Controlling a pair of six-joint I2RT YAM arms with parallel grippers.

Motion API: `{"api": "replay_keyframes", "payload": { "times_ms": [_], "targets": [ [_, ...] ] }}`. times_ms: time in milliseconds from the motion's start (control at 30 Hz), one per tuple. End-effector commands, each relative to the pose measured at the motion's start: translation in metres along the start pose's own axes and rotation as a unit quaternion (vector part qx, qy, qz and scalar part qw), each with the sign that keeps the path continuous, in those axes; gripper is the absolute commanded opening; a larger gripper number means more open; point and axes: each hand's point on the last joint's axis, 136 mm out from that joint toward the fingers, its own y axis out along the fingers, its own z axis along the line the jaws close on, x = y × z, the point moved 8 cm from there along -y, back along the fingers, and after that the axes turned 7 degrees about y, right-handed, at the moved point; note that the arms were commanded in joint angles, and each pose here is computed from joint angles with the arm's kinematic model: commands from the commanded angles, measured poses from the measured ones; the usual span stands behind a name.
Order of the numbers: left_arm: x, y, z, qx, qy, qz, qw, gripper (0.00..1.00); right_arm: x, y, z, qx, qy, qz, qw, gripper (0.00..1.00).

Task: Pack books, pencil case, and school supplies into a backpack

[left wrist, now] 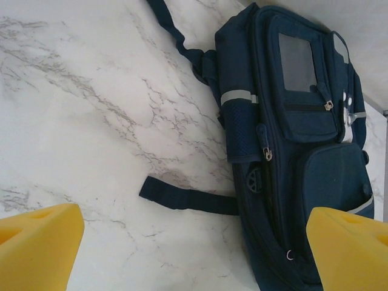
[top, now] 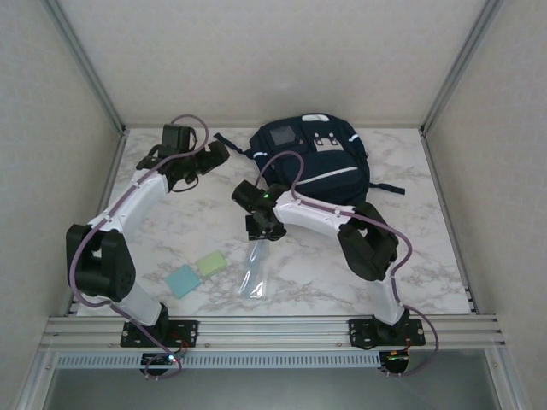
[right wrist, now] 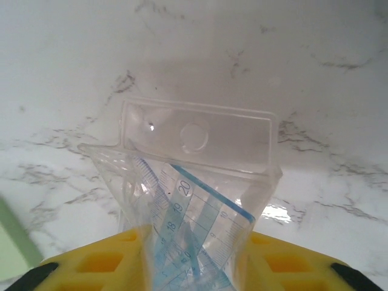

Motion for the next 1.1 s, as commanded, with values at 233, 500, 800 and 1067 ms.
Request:
{"api": "replay_keyframes", "payload": {
  "times_ms": [233,500,800,1067],
  "targets": [
    [0.003,0.008,-0.007,-0.02,-0.009,0.015,1.0,0.94,0.034,-0.059,-0.033,0.129,0.035,-0.035,0.99,0.0],
    [-0.003,0.013,-0.028,-0.037,0.026,0.028,0.999,0.93,0.051,-0.079,-0.071,0.128,0.061,-0.057,0.988,0.0],
    [-0.052,0.039,-0.109,-0.042,0.242,0.078,0.966,0.9,0.062,-0.136,-0.175,0.103,0.146,-0.12,0.977,0.0],
    [-0.118,0.065,-0.184,-0.094,0.439,0.124,0.885,0.89,0.056,-0.168,-0.295,0.093,0.289,-0.193,0.933,0.0]
  ]
}}
